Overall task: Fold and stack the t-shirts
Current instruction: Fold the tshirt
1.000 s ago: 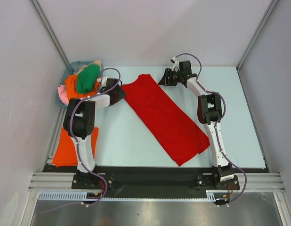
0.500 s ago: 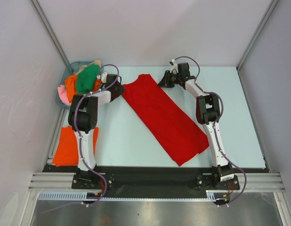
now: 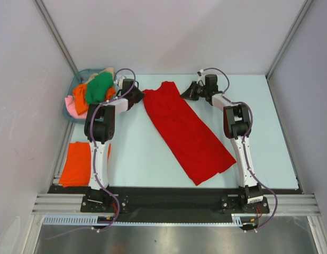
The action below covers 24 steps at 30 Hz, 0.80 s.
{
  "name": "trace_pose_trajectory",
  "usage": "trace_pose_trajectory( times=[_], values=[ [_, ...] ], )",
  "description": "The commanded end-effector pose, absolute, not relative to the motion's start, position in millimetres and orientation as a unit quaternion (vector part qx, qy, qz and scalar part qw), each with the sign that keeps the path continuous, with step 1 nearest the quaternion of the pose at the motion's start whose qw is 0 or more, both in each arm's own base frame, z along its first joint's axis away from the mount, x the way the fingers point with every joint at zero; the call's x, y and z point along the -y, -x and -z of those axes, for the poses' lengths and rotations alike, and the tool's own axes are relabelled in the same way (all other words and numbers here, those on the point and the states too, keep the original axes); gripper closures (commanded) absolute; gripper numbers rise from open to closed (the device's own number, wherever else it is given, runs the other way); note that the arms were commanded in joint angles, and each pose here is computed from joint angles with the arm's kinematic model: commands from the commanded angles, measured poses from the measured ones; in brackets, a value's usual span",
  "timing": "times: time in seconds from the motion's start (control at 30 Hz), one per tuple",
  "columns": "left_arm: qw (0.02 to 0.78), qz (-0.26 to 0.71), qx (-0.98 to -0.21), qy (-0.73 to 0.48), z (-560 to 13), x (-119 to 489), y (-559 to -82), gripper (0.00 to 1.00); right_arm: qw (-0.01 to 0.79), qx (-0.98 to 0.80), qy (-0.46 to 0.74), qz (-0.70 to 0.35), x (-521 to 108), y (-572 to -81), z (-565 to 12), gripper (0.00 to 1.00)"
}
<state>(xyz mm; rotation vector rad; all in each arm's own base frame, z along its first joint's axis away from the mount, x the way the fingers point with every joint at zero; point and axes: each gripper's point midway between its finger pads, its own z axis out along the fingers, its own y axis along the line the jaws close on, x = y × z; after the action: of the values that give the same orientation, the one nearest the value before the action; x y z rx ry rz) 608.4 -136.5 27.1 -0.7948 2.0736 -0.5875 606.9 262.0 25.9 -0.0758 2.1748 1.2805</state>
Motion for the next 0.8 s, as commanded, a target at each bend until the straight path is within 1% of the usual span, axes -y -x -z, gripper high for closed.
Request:
trace_pose_trajectory(
  times=[0.0,0.2,0.23,0.27,0.3,0.37,0.43,0.47,0.5,0.6,0.77],
  values=[
    [0.424,0.281,-0.804,0.308,-39.9,149.8,-630.8,0.78,0.358,-0.828,-0.021,-0.432,-225.2,-618.4,-39.9,1.00],
    [0.432,0.334,-0.784,0.296,-43.0,173.2,-662.4,0.78,0.385,-0.833,-0.073,-0.390,-184.1,-610.9,-44.5,1.00],
    [0.438,0.350,-0.778,0.284,-49.5,184.6,-666.4,0.76,0.381,-0.836,-0.089,-0.385,-178.5,-606.5,-38.6,1.00],
    [0.452,0.365,-0.767,0.273,-65.9,192.2,-675.8,0.75,0.389,-0.832,-0.096,-0.384,-170.8,-609.5,-39.7,1.00],
    [0.448,0.366,-0.769,0.271,-54.9,198.5,-678.3,0.75,0.388,-0.832,-0.104,-0.384,-166.2,-609.8,-36.8,1.00],
    [0.458,0.387,-0.755,0.266,-70.3,214.4,-687.3,0.74,0.391,-0.827,-0.115,-0.387,-158.8,-612.2,-34.7,1.00],
    [0.458,0.401,-0.748,0.265,-65.7,229.1,-691.1,0.73,0.394,-0.826,-0.119,-0.387,-148.9,-618.0,-32.9,1.00],
    [0.470,0.408,-0.738,0.261,-78.9,233.9,-697.7,0.73,0.393,-0.826,-0.119,-0.387,-146.9,-624.0,-32.4,1.00],
    [0.466,0.409,-0.740,0.261,-68.2,241.3,-697.7,0.71,0.392,-0.824,-0.118,-0.391,-142.8,-626.5,-31.1,1.00],
    [0.473,0.423,-0.727,0.262,-77.7,252.5,-704.1,0.71,0.398,-0.823,-0.108,-0.392,-139.8,-639.5,-32.3,1.00],
    [0.476,0.424,-0.727,0.256,-82.8,263.4,-706.6,0.57,0.392,-0.825,-0.100,-0.395,-142.1,-648.7,-36.0,1.00]
  ],
)
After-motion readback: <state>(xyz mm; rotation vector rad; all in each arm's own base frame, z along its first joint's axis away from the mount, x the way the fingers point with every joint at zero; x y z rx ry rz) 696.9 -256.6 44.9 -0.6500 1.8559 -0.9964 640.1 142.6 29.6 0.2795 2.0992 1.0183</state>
